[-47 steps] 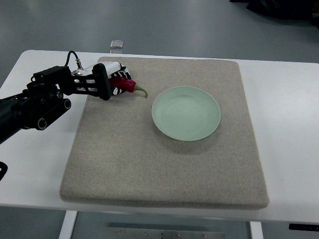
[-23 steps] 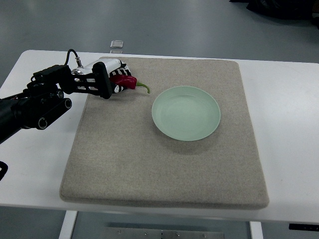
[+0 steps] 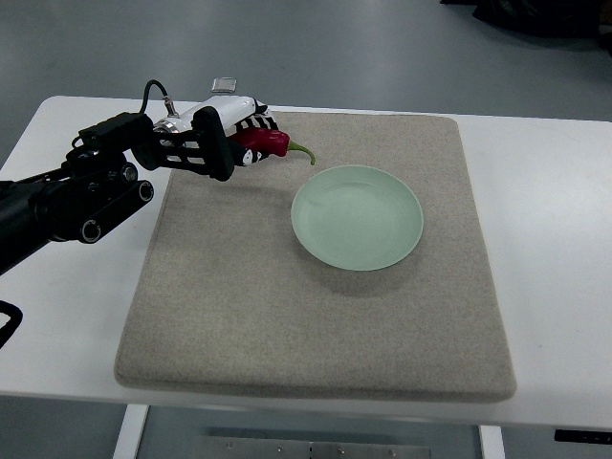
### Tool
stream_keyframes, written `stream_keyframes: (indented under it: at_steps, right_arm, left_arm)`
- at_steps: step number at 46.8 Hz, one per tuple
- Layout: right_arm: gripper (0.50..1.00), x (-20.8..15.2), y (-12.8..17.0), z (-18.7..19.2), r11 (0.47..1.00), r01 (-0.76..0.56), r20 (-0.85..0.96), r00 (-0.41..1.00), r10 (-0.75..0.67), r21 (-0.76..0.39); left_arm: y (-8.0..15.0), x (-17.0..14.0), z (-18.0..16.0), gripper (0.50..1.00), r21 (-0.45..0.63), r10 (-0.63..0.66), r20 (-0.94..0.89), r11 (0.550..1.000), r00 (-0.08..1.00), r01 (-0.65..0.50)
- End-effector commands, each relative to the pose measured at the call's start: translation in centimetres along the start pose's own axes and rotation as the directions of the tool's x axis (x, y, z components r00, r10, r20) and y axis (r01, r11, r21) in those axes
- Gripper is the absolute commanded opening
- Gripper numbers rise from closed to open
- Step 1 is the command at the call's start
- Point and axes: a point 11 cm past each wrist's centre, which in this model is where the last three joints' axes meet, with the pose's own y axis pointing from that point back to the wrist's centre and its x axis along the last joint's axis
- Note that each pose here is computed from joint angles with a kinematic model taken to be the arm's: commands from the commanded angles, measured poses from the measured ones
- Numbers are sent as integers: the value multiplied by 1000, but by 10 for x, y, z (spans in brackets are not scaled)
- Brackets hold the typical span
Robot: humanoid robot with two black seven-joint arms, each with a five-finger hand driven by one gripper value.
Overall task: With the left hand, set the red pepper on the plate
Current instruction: 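Carry the pepper with the left hand over the pale green plate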
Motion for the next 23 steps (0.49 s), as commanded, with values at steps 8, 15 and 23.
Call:
stream_keyframes:
  at_steps: [8,15,23]
  right_arm:
    - [932,0,0,1,1000,0,0,1000,0,-1]
    - [932,0,0,0,1000,0,0,1000,0,1]
    - [932,0,0,0,1000,0,0,1000,0,1]
  left_arm:
    - [-13,2,45,500,-115,-17,16,993,1000,19]
    - [-19,-4,76,500,-194,-41,14,980,999,43]
    - [-23,-13,108,500,-272,-84,10,959,996,83]
